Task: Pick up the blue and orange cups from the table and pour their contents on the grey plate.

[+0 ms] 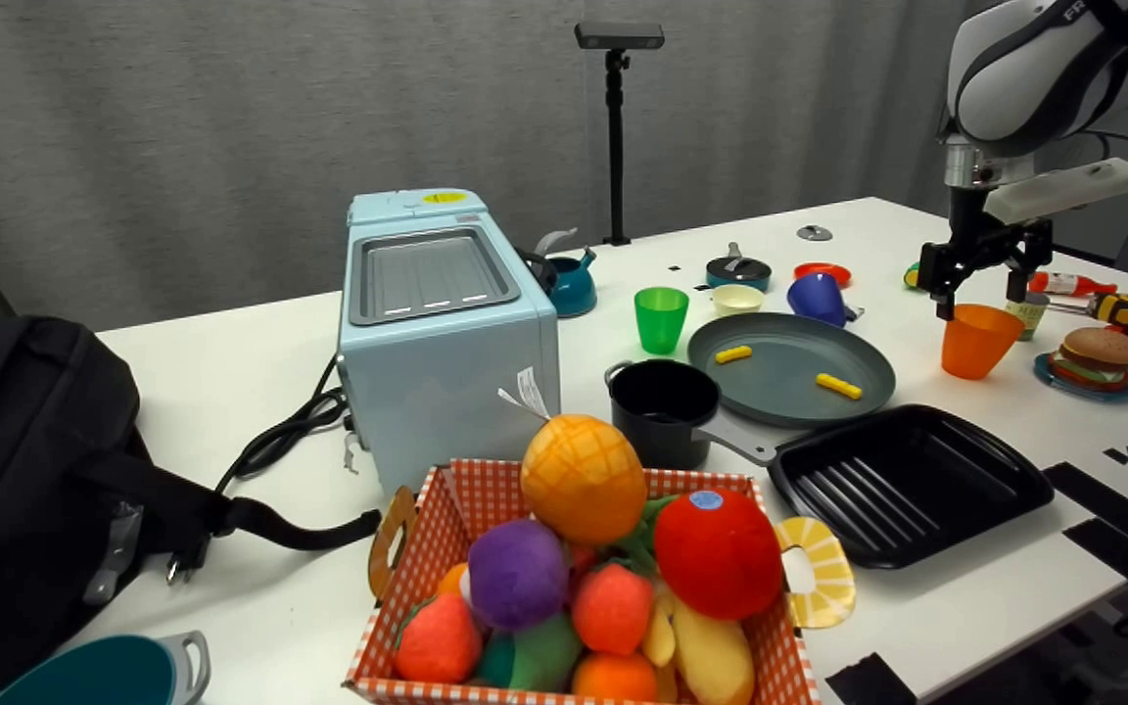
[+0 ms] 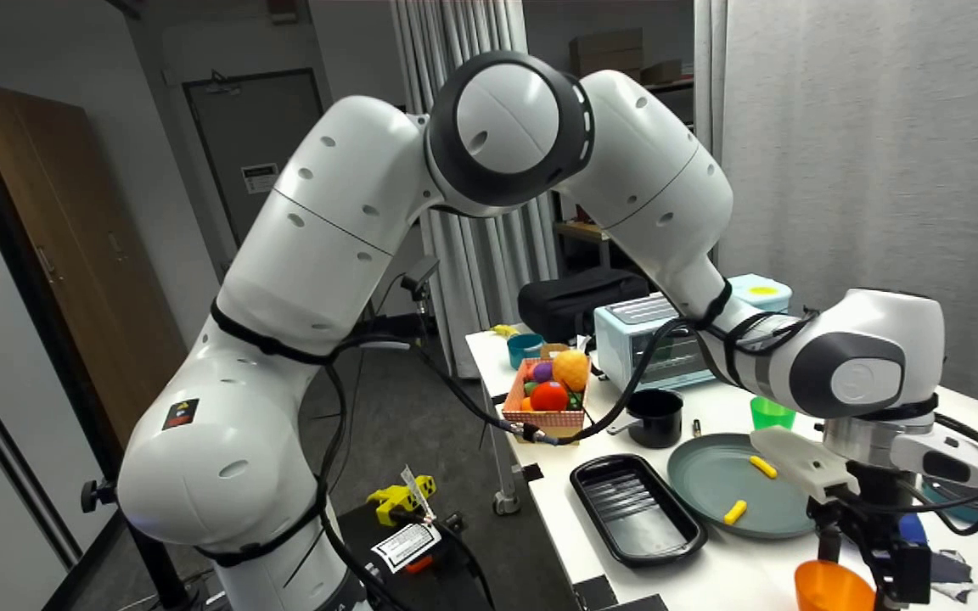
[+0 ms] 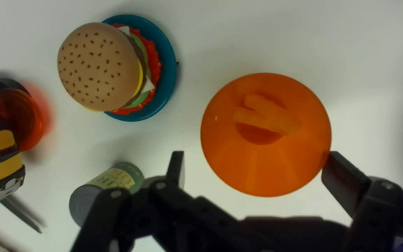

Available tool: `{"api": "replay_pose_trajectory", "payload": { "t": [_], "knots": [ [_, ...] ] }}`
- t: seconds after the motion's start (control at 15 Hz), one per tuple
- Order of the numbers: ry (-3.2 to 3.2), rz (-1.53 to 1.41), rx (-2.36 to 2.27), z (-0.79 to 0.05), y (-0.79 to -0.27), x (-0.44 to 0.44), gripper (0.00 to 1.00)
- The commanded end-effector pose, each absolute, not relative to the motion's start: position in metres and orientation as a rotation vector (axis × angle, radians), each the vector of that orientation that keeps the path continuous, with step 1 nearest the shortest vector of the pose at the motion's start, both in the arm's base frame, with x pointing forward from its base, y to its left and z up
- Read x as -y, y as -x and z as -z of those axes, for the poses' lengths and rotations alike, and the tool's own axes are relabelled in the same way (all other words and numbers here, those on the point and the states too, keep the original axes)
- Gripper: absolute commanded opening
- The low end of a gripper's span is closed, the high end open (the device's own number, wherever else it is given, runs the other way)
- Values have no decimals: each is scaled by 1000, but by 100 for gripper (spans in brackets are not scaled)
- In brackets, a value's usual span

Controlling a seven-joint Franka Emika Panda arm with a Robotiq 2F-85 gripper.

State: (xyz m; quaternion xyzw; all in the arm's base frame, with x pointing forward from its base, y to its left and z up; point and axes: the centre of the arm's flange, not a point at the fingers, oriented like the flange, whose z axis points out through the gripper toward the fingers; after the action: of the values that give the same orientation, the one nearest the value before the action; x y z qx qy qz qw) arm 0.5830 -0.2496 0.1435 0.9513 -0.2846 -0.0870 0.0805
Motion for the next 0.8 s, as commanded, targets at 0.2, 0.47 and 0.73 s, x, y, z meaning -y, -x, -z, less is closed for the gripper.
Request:
{"api": "replay_pose_trajectory", "payload": {
  "t": [0.2,0.47,0.73],
  "knots": [
    [-2864,194,830,-154,-601,272,100],
    [-2887,171,817,-155,-600,263,100],
    [-2900,195,799,-143,-591,249,100]
  ]
}}
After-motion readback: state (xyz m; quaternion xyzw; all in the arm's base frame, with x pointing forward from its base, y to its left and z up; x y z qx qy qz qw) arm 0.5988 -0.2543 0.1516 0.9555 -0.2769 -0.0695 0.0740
